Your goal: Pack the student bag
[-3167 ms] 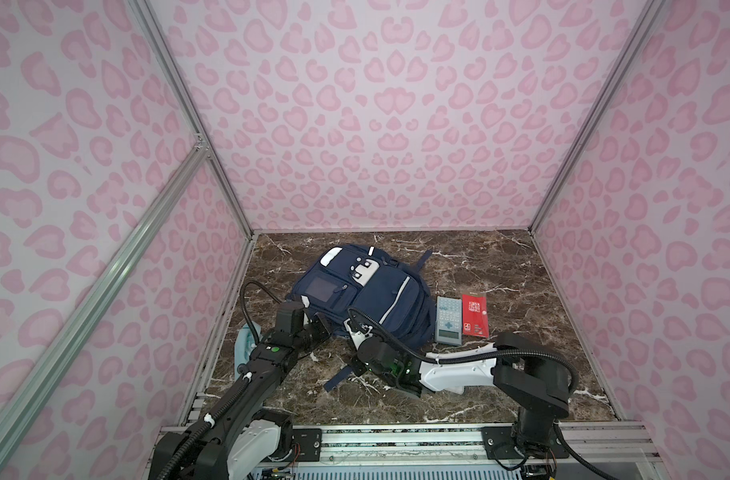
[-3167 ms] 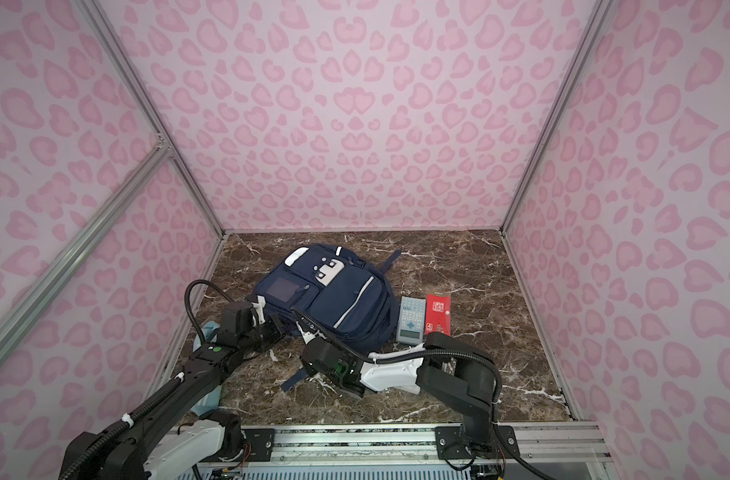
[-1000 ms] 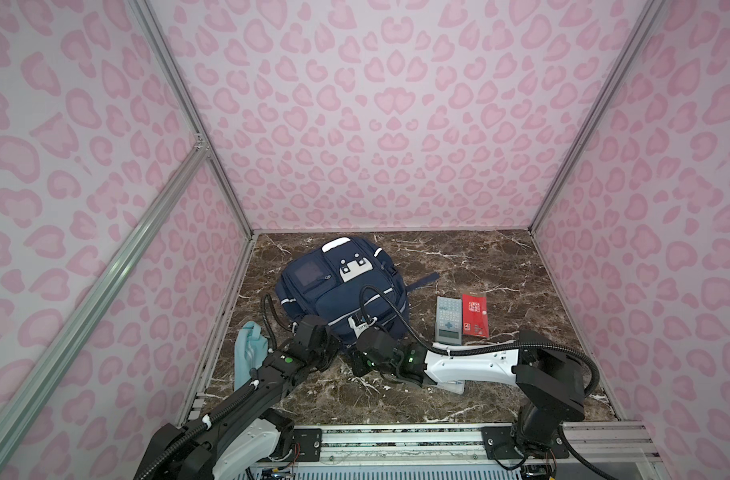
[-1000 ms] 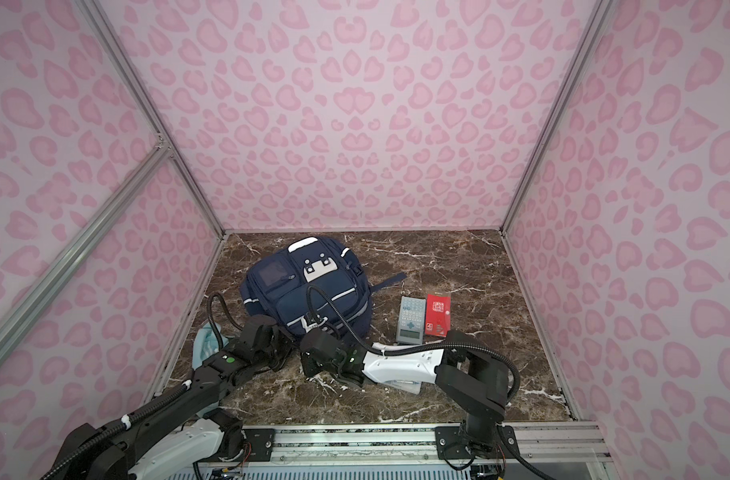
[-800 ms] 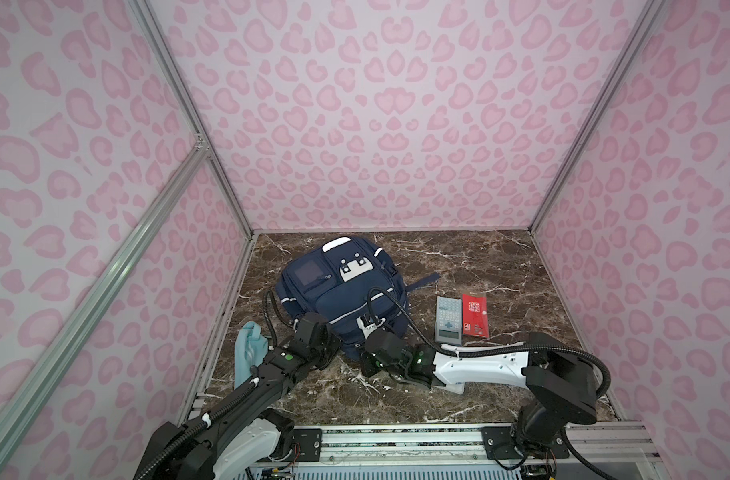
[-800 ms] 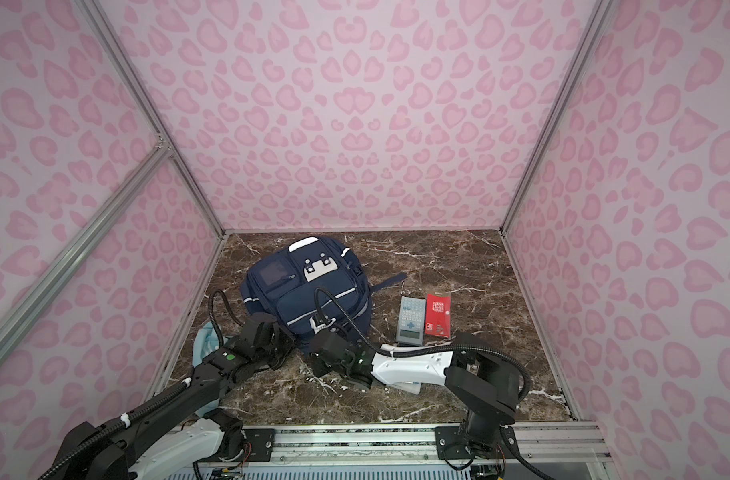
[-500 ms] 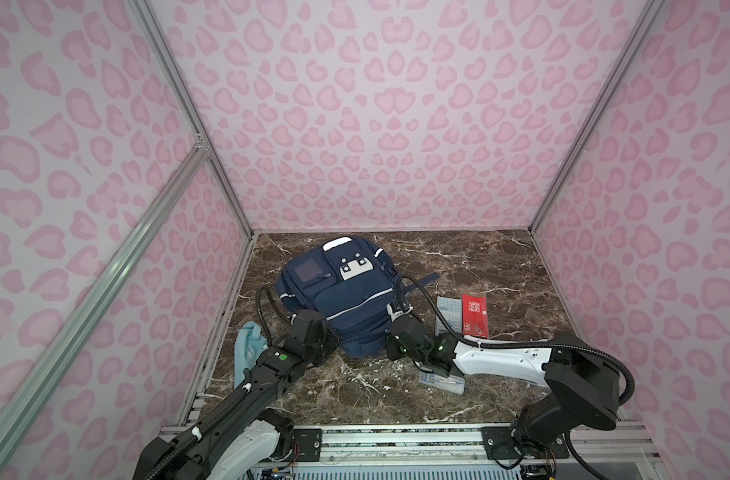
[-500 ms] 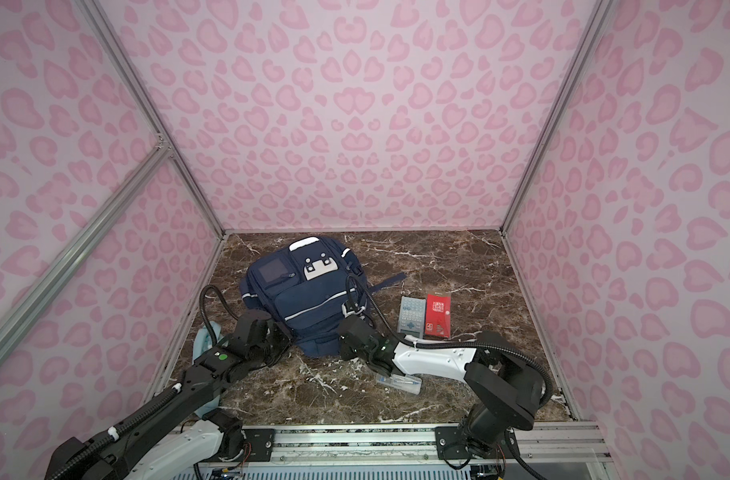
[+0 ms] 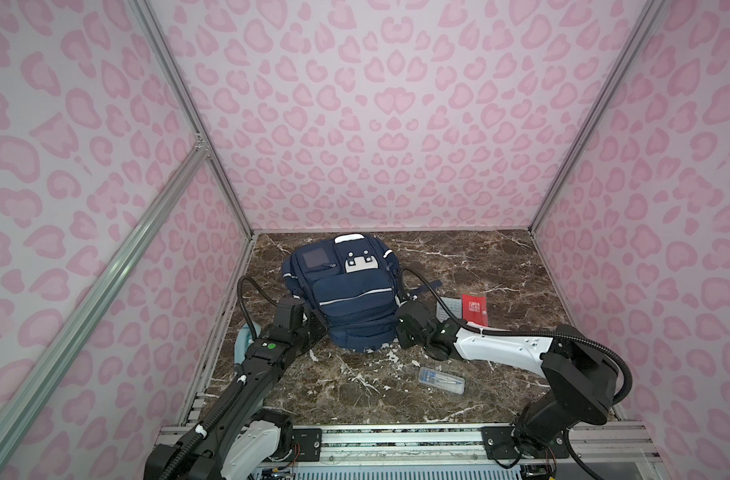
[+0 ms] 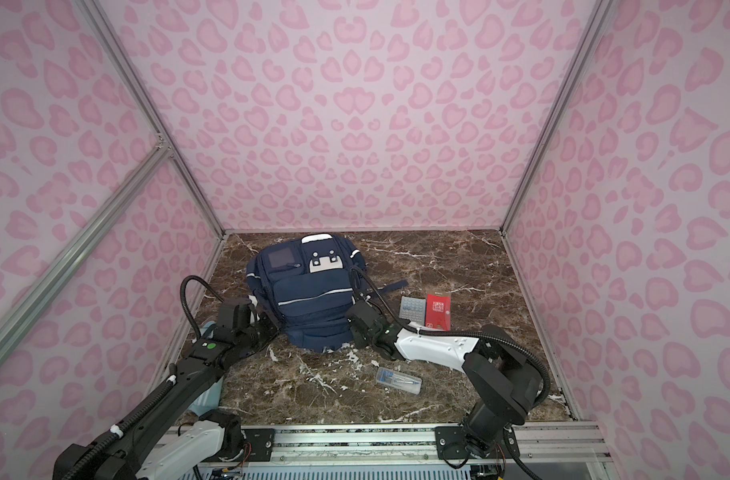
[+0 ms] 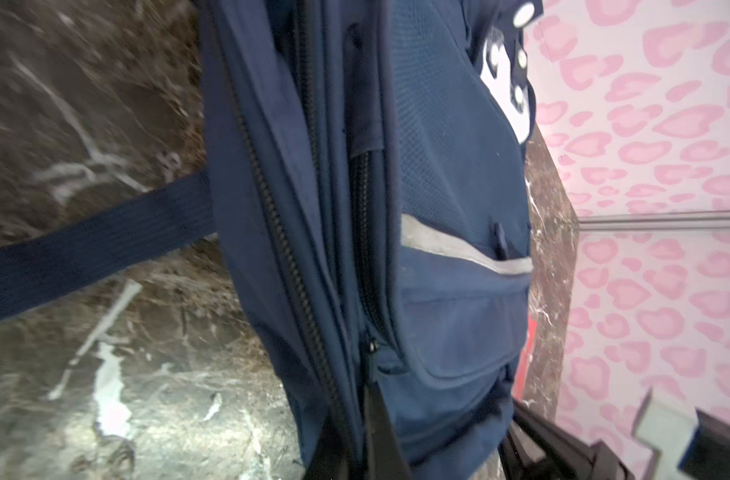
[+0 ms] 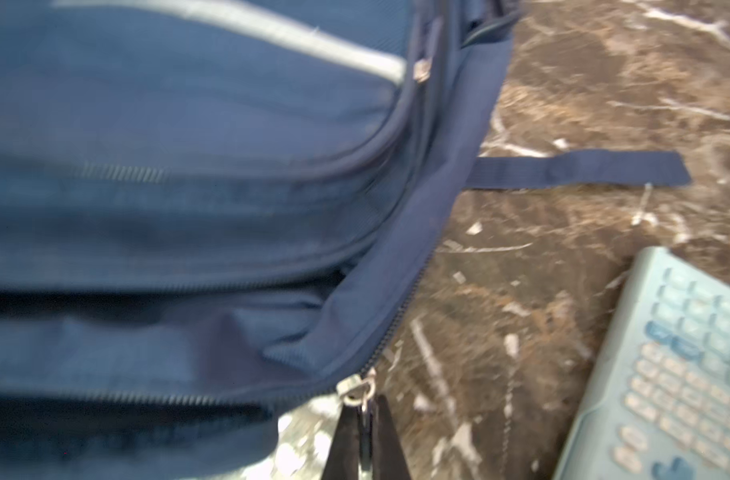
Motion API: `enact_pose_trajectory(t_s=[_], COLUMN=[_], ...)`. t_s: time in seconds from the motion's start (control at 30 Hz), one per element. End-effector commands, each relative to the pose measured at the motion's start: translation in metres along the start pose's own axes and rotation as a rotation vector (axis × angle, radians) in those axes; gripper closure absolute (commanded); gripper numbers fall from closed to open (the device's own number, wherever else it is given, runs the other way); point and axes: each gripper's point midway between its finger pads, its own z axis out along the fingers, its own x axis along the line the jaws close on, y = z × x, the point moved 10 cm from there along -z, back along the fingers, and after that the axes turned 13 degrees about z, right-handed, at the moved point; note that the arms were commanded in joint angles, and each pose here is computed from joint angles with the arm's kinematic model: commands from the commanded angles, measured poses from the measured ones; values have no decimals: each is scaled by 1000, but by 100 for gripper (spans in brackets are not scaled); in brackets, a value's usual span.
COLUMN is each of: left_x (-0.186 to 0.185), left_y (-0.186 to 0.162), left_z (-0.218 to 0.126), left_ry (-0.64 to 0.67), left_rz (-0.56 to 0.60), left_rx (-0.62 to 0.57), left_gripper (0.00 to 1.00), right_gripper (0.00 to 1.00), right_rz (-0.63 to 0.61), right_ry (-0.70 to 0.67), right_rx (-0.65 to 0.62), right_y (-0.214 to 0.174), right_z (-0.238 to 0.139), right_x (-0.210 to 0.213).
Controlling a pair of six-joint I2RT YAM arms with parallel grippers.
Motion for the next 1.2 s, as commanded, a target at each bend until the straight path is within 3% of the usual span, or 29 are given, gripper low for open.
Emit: enact_pose_trajectory(t_s=[0.0,0.2,0.27,0.4,0.53,0.6,0.73,0.8,0.83,0.93,1.0,1.17], left_x=[2,7,5,-3,-3,-2,-7,-13,-16,-24,-27,-25], left_y=[24,27,20,-15,-46,-56,-56,-54,-54,-50,-47,-46], left_z=[-3,-34,-46,-49,-32,-20,-9,1,8,26,29,13], left_ry=[98,373,337,18,-175,-206,-134,-159,-150,-76,-48,-105], left_rz=[44,170,129,-108,-340,-413,-376,-352,-343,-267,-211,-196], left_rx=[-130,-228,-209,-95,-18,20,26,23,36,114,128,72], left_gripper=[78,20,19,24,25,25,25,28,35,74,97,98], right_gripper=[100,100,100,100,100,100,100,100,100,100,100,100], right_rz=[-34,9,21,36,26,17,-9,-21,-23,-31,-42,-10], right_ry=[75,329,356,337,376,390,414,434,462,499,443,227], right_rx=[83,83,65,41,38,33,16,14,25,37,34,25], right_y=[-21,-20,-19,-16,-19,-21,-27,-29,-29,-26,-27,-24], right_z=[-8,-6,0,10,10,7,-1,-4,-5,-8,-6,4], right_x=[24,97,112,121,121,121,122,126,129,133,125,73])
